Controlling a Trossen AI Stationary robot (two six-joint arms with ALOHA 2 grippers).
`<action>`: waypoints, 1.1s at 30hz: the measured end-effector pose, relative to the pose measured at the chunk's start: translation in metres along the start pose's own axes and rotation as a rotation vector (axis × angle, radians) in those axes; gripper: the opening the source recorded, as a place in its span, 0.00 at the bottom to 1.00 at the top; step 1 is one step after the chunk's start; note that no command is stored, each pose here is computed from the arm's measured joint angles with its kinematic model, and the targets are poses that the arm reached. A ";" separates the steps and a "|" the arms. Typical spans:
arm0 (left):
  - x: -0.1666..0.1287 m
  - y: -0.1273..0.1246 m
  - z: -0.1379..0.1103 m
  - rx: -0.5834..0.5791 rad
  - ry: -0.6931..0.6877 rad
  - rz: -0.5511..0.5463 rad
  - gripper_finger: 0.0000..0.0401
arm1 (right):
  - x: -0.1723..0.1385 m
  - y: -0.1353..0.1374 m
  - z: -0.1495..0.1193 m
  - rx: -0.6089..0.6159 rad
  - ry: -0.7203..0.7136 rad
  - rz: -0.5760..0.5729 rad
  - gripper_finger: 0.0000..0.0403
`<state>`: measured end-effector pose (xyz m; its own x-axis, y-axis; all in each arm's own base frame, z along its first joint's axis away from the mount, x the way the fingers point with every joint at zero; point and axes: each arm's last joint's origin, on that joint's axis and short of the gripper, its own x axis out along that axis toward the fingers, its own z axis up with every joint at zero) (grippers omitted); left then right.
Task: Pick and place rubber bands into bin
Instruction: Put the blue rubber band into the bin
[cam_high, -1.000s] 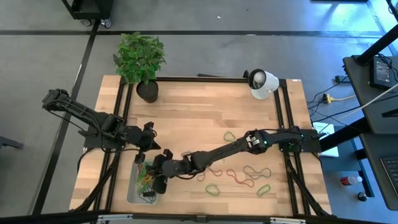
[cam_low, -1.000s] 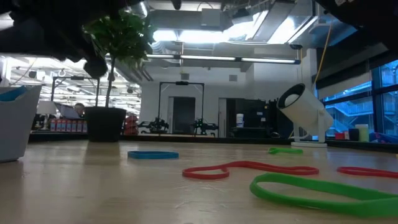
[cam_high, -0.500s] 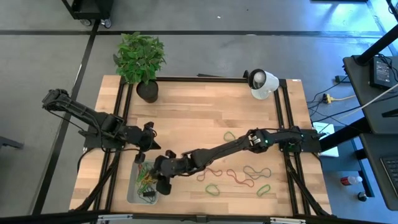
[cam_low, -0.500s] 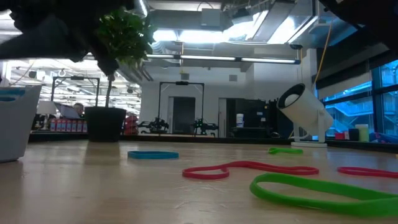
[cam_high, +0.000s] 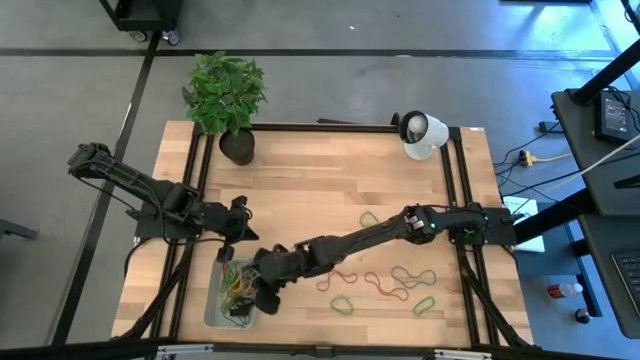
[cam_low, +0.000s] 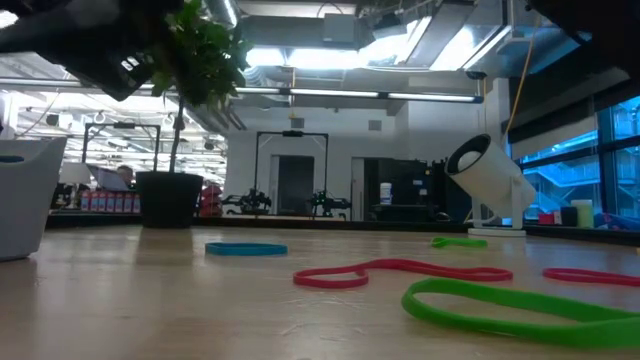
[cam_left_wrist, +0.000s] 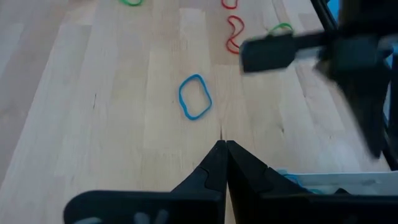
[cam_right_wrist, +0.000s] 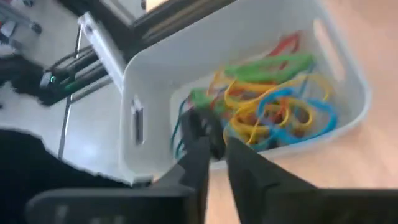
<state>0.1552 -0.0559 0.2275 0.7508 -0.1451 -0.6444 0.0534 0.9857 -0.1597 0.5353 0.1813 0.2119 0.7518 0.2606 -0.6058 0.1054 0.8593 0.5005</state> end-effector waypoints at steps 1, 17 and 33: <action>0.000 0.000 0.000 0.000 -0.002 -0.001 0.00 | -0.002 0.004 -0.003 -0.005 0.020 0.003 0.11; 0.054 -0.013 0.016 -0.016 -0.011 -0.045 0.17 | -0.044 0.077 -0.112 -0.151 0.273 -0.277 0.01; 0.162 -0.008 0.076 -0.012 0.321 0.159 0.28 | -0.175 0.016 -0.227 0.011 0.151 -0.027 0.00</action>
<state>0.3259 -0.0809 0.1813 0.5039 -0.0114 -0.8637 -0.0568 0.9973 -0.0463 0.2579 0.2492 0.1856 0.6424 0.3010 -0.7048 0.1323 0.8623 0.4888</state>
